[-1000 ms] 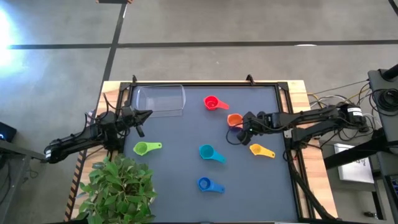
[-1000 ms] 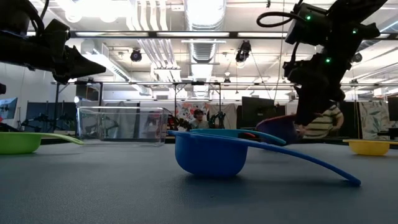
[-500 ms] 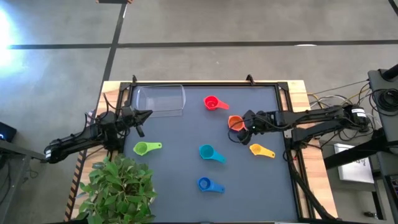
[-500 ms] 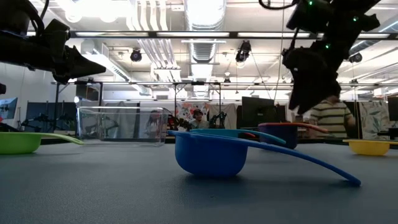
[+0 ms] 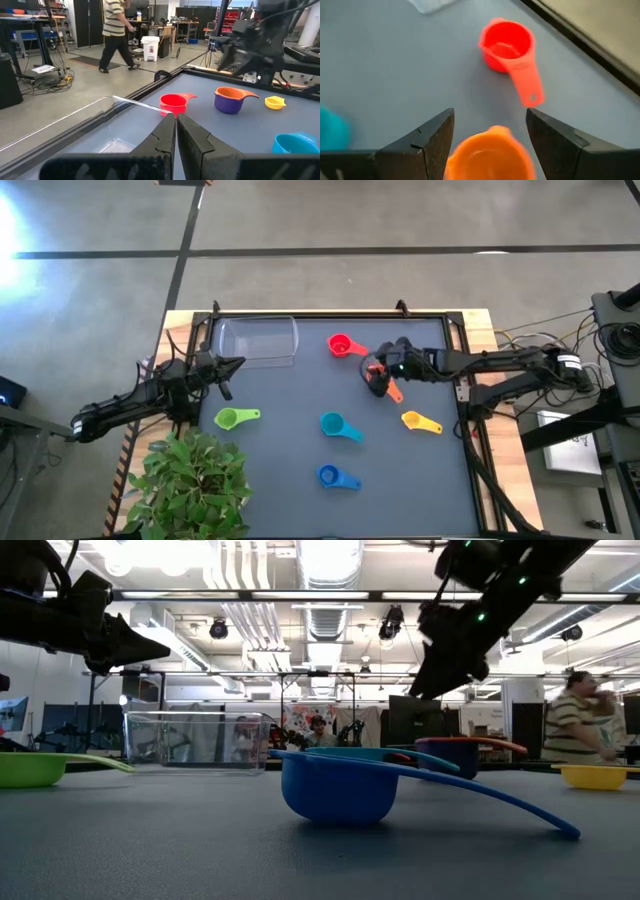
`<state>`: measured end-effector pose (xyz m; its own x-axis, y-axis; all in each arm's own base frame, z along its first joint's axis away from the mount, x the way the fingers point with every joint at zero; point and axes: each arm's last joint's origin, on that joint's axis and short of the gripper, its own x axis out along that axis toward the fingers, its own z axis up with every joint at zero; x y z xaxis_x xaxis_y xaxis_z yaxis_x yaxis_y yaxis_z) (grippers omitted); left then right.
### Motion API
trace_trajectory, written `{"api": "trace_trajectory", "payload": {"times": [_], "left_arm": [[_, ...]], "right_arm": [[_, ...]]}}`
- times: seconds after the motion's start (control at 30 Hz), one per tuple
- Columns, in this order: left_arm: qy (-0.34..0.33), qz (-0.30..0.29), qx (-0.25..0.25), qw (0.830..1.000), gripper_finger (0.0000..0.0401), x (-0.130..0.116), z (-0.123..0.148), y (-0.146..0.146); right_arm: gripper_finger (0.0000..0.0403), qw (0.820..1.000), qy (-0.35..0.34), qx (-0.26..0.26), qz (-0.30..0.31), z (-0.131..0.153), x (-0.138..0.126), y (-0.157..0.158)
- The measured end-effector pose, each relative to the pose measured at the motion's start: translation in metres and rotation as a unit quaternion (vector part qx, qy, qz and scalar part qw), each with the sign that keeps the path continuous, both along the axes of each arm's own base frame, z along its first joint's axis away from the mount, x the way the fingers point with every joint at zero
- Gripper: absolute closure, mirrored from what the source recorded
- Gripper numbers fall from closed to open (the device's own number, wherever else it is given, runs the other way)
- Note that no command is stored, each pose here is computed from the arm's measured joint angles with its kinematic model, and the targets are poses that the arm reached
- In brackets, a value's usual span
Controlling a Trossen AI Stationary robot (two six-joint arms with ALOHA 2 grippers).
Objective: Nest measuring cups in basket
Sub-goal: Stack the red measuring cup on top of the orange measuring cup
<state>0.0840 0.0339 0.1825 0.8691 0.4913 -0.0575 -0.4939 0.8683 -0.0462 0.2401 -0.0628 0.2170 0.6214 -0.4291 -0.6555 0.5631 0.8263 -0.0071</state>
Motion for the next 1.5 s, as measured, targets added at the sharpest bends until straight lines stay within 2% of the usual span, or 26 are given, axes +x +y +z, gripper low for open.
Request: {"api": "trace_trajectory", "payload": {"times": [0.2,0.37,0.57,0.73,1.0,1.5], "left_arm": [[0.000,0.000,0.000,1.000,0.0401,0.000,0.000,0.000],[0.000,0.000,0.000,1.000,0.0401,0.000,0.000,0.000],[0.000,0.000,0.000,1.000,0.0401,0.000,0.000,0.000],[0.000,0.000,0.000,1.000,0.0401,0.000,0.000,0.000],[0.000,0.000,0.000,1.000,0.0401,0.000,0.000,0.000],[0.000,0.000,0.000,1.000,0.0401,0.000,0.000,0.000]], "right_arm": [[0.0167,0.998,0.051,-0.023,-0.001,-0.012,0.008,-0.029],[0.0170,0.998,0.052,-0.009,0.035,-0.029,0.020,-0.046],[0.0165,0.997,0.061,-0.012,0.038,-0.050,0.027,-0.065],[0.0164,0.997,0.050,0.000,0.063,-0.060,0.030,-0.074],[0.0161,0.996,0.049,-0.024,0.064,-0.066,0.031,-0.087],[0.0173,0.997,0.037,-0.023,0.068,-0.084,0.033,-0.104]]}}
